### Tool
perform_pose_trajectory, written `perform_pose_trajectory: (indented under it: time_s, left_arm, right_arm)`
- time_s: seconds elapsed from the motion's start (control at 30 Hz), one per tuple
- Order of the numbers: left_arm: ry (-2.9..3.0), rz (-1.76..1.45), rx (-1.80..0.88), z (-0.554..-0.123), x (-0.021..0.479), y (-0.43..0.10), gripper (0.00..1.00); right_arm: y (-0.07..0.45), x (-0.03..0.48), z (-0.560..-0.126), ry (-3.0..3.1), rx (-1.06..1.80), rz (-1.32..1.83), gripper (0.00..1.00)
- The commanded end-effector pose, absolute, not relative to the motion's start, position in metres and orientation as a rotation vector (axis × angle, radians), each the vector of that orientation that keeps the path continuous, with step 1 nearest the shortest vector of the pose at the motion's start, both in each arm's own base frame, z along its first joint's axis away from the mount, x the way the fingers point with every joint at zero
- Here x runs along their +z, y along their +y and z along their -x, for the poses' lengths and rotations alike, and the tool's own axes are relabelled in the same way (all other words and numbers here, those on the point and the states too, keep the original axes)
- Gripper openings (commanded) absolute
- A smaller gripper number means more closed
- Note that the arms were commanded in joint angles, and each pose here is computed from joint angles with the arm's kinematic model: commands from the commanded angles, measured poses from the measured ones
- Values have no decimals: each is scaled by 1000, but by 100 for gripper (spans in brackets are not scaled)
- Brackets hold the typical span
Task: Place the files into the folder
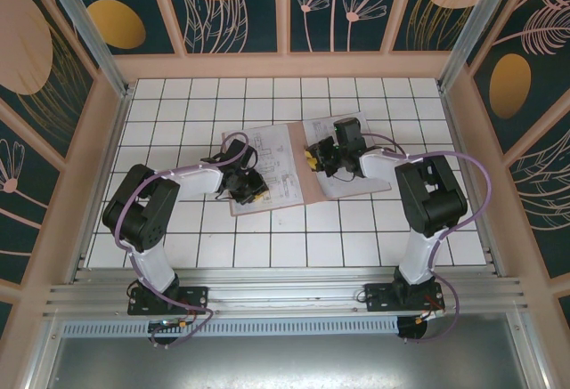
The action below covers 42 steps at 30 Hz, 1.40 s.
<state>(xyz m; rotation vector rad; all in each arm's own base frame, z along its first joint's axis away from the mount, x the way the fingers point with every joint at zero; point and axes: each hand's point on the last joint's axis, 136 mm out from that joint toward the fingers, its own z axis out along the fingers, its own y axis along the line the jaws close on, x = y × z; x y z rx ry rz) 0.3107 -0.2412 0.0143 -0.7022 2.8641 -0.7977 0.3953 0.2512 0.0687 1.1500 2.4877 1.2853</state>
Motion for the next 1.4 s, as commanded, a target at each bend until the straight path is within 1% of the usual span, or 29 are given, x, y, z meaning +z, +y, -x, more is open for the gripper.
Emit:
perform_pose_trajectory:
  time_s: [0.0,0.2,0.5,0.57,0.77,1.37]
  left_arm:
    - [2949,742,-700,-293,-9,-233,20]
    - [2952,747,-698,-292,-10,-233,20]
    - [2951,748,-692,-293,-10,-233,20]
    - [2950,752,-694,-292,-10,-232,20]
    - [2944,779,-705,-289,-11,-231,19]
    - [2918,868,-729,-281,-16,-227,18]
  right_arm:
    - [251,67,-400,2494,1266,-1146,23]
    - [250,69,-401,2489,1267,-1144,19]
    - [247,65,-398,2498,1255,-1148,9]
    - [247,62,-396,2507,1251,-1147,6]
    - [239,49,-382,2545,1225,-1150,0]
    - [207,-1,-350,2687,1090,-1178,0]
